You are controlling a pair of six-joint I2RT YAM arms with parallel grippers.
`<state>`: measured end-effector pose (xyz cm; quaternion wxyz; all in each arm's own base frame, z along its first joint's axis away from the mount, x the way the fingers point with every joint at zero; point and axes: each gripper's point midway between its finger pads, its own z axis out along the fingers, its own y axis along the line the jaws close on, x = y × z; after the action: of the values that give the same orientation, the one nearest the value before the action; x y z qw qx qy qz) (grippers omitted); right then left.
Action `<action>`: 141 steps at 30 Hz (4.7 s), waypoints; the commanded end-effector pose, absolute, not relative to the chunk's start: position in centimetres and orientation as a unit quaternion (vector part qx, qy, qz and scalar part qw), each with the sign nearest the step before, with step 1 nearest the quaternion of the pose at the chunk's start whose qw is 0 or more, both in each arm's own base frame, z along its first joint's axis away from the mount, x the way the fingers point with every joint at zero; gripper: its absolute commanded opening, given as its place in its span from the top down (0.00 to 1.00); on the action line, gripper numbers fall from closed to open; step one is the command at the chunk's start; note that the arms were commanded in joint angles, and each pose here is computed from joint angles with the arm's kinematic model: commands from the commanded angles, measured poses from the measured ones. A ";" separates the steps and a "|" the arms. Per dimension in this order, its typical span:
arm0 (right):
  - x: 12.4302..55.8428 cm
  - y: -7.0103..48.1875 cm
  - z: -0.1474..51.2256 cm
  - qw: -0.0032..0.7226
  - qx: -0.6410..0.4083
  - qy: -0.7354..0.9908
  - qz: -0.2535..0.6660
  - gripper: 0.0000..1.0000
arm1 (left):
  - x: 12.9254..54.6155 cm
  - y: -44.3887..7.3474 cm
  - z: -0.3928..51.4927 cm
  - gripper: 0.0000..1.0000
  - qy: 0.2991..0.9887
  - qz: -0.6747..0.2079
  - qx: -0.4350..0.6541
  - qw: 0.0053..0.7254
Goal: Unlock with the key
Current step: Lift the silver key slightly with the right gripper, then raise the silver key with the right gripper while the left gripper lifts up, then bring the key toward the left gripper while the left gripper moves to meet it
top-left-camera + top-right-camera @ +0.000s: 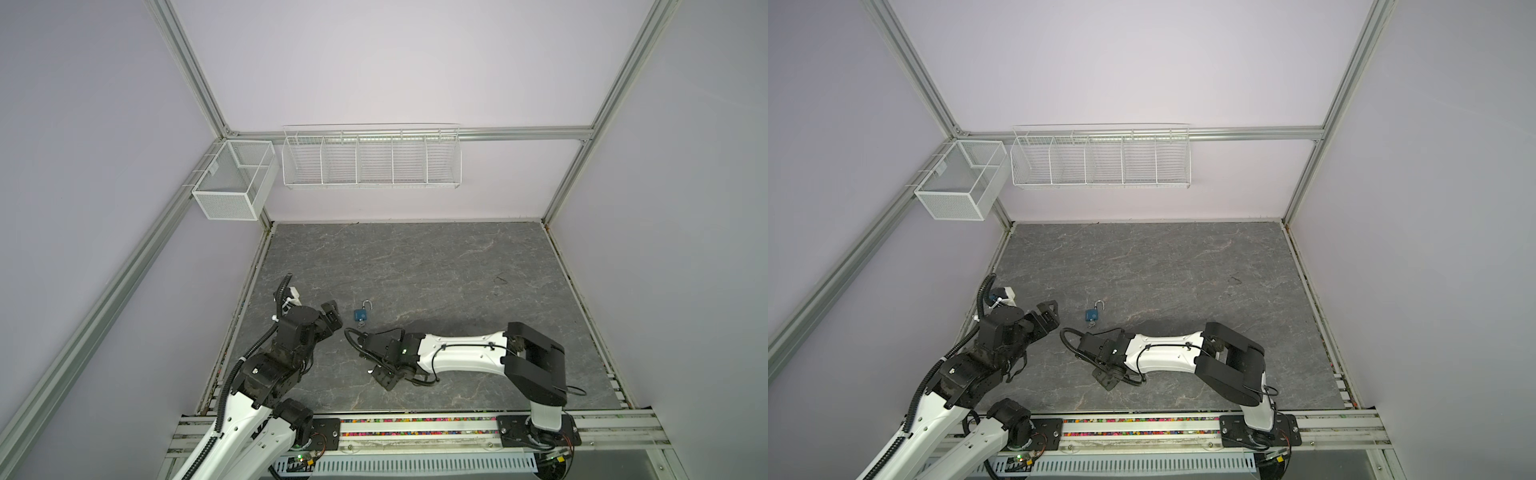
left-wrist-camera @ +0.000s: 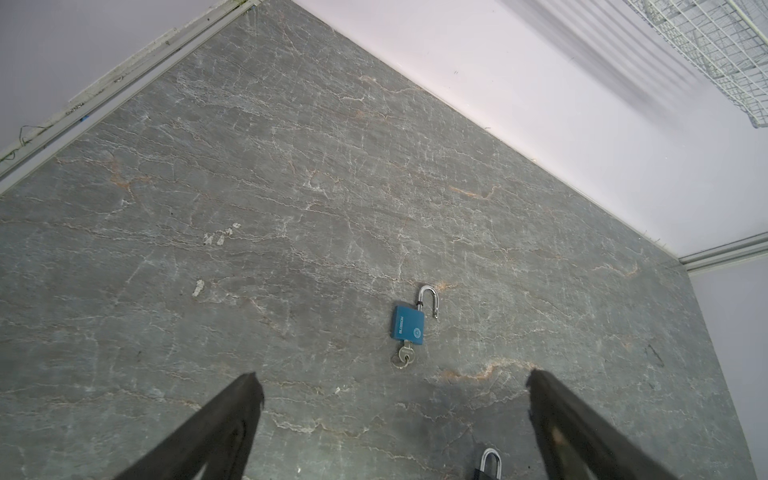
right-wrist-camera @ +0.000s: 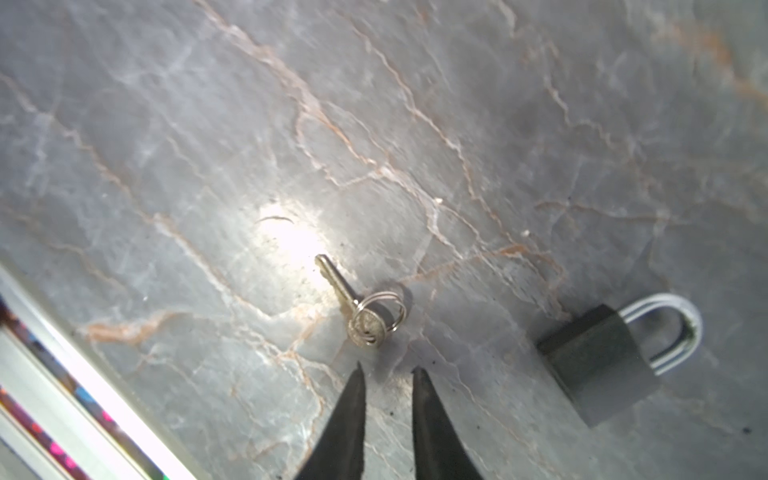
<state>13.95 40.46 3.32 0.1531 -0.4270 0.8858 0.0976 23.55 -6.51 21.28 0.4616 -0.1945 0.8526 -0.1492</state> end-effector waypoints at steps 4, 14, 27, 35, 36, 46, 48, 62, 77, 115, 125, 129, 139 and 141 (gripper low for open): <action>14.4 41.9 4.4 0.176 -0.471 0.856 0.120 0.64 | 23.1 -5.9 21.2 0.01 0.850 -0.148 -0.210 0.461; 14.8 42.8 3.5 0.163 -0.447 0.873 0.109 0.61 | 22.6 -5.4 21.4 0.01 0.845 -0.146 -0.215 0.467; 15.3 42.7 1.9 0.156 -0.410 0.894 0.093 0.72 | 22.6 -5.5 21.3 0.01 0.846 -0.148 -0.214 0.465; 15.4 42.0 1.5 0.152 -0.404 0.898 0.082 0.78 | 22.7 -5.6 21.3 0.01 0.846 -0.150 -0.213 0.465; 15.5 41.8 1.4 0.152 -0.402 0.899 0.079 0.78 | 22.7 -5.6 21.3 0.01 0.846 -0.150 -0.213 0.465; 16.0 40.8 2.1 0.160 -0.382 0.907 0.078 0.85 | 22.9 -5.8 21.0 0.01 0.848 -0.150 -0.211 0.463; 16.1 40.8 2.3 0.163 -0.376 0.909 0.080 0.87 | 22.9 -5.8 21.0 0.01 0.848 -0.151 -0.212 0.462; 17.2 40.2 4.7 0.190 -0.342 0.913 0.119 0.93 | 23.1 -6.4 21.1 0.01 0.845 -0.167 -0.215 0.460; 20.5 38.2 11.2 0.248 -0.287 0.909 0.172 0.93 | 23.9 -8.8 22.0 0.01 0.831 -0.239 -0.211 0.456; 25.9 29.1 28.8 0.338 -0.186 0.879 0.281 0.94 | 21.6 -31.0 26.3 0.32 0.636 -0.373 0.339 0.584; 25.7 30.1 29.6 0.335 -0.190 0.869 0.311 0.93 | 23.2 -32.0 27.1 0.40 0.609 -0.367 0.325 0.623; 25.7 30.2 29.9 0.342 -0.188 0.864 0.317 0.93 | 23.2 -32.8 26.9 0.49 0.602 -0.377 0.335 0.619; 25.9 29.8 30.5 0.352 -0.179 0.861 0.321 0.93 | 23.5 -33.5 26.7 0.66 0.599 -0.380 0.338 0.618; 25.9 29.7 30.5 0.353 -0.177 0.860 0.322 0.94 | 23.5 -33.6 26.6 0.70 0.600 -0.382 0.340 0.615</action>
<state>25.87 29.99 29.48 0.3392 -0.1847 0.8692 0.3086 23.60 -32.95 24.50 0.5963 0.3332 0.6281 -0.3727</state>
